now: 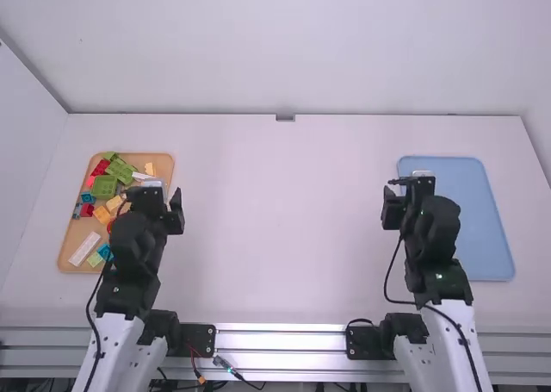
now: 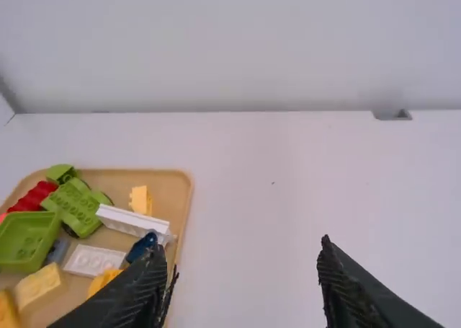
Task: Assemble lego blocks to make yellow taxi
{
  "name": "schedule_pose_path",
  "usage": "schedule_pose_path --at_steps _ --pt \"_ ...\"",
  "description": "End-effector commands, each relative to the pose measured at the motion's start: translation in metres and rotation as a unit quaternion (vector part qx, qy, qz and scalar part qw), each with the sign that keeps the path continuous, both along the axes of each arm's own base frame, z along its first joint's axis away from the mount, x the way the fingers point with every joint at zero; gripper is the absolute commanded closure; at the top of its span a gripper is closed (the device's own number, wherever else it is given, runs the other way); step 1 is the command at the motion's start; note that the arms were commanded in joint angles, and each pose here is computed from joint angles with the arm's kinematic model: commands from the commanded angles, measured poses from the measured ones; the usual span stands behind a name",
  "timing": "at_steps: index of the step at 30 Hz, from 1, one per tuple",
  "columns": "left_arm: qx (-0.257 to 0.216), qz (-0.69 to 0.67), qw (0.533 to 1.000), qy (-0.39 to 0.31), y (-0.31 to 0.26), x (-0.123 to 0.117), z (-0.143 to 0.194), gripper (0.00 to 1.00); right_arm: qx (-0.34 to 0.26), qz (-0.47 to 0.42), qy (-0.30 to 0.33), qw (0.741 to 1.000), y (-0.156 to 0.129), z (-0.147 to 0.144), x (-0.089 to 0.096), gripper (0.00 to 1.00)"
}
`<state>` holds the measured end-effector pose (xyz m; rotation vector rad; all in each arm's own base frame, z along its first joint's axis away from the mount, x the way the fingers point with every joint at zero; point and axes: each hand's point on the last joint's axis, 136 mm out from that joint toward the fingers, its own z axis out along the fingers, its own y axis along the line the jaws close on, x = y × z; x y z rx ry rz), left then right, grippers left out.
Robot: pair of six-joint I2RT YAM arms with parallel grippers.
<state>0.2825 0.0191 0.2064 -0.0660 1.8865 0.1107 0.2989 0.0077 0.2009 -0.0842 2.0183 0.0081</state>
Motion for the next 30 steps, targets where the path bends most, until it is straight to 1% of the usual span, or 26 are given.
schedule_pose_path --at_steps 1,4,7,9,11,13,14,16,17,19,20,23,24,25,27,30 --pt "0.002 0.032 0.999 0.003 0.015 0.008 0.024 0.43 -0.001 0.004 -0.001 1.000 0.001 0.018 0.013 0.42" --pt "0.000 0.045 0.998 0.038 0.025 0.014 0.029 0.38 -0.002 0.006 0.015 1.000 0.002 0.019 0.023 0.37" --pt "-0.001 0.046 0.995 0.090 0.035 0.023 0.029 0.32 -0.004 0.009 0.034 0.999 0.002 0.019 0.035 0.31" --pt "0.001 0.037 0.990 0.132 0.043 0.032 0.027 0.27 -0.005 0.011 0.047 0.999 0.002 0.020 0.046 0.27" --pt "-0.001 0.035 0.987 0.158 0.049 0.037 0.025 0.25 -0.007 0.013 0.055 0.998 0.003 0.019 0.053 0.24" --pt "-0.008 0.057 0.977 0.205 0.066 0.045 0.019 0.20 -0.008 0.015 0.069 0.997 0.003 0.018 0.064 0.20" --pt "-0.008 0.057 0.976 0.209 0.068 0.046 0.018 0.20 -0.009 0.016 0.070 0.997 0.003 0.017 0.064 0.19" --pt "0.000 0.051 0.964 0.261 0.080 0.053 0.009 0.16 -0.010 0.017 0.082 0.996 0.003 0.016 0.074 0.16" --pt "0.001 0.051 0.962 0.267 0.082 0.054 0.007 0.16 -0.010 0.018 0.083 0.996 0.003 0.016 0.075 0.15" --pt "0.004 0.045 0.947 0.317 0.093 0.060 -0.005 0.12 -0.015 0.022 0.092 0.995 0.004 0.014 0.083 0.12" --pt "0.005 0.037 0.932 0.361 0.100 0.062 -0.018 0.10 -0.020 0.026 0.097 0.995 0.004 0.012 0.088 0.10" --pt "0.004 0.022 0.910 0.415 0.110 0.065 -0.040 0.08 -0.022 0.028 0.105 0.994 0.004 0.010 0.095 0.08" --pt "0.006 0.019 0.896 0.444 0.120 0.070 -0.057 0.06 -0.022 0.029 0.109 0.993 0.004 0.009 0.099 0.06" --pt "0.005 0.018 0.895 0.446 0.120 0.070 -0.059 0.06 -0.022 0.029 0.109 0.993 0.004 0.009 0.100 0.06" --pt "0.002 -0.004 0.878 0.480 0.126 0.075 -0.086 0.04 -0.023 0.031 0.112 0.993 0.005 0.008 0.105 0.04" --pt "-0.009 -0.032 0.861 0.508 0.127 0.078 -0.114 0.02 -0.024 0.031 0.109 0.993 0.005 0.009 0.112 0.02"
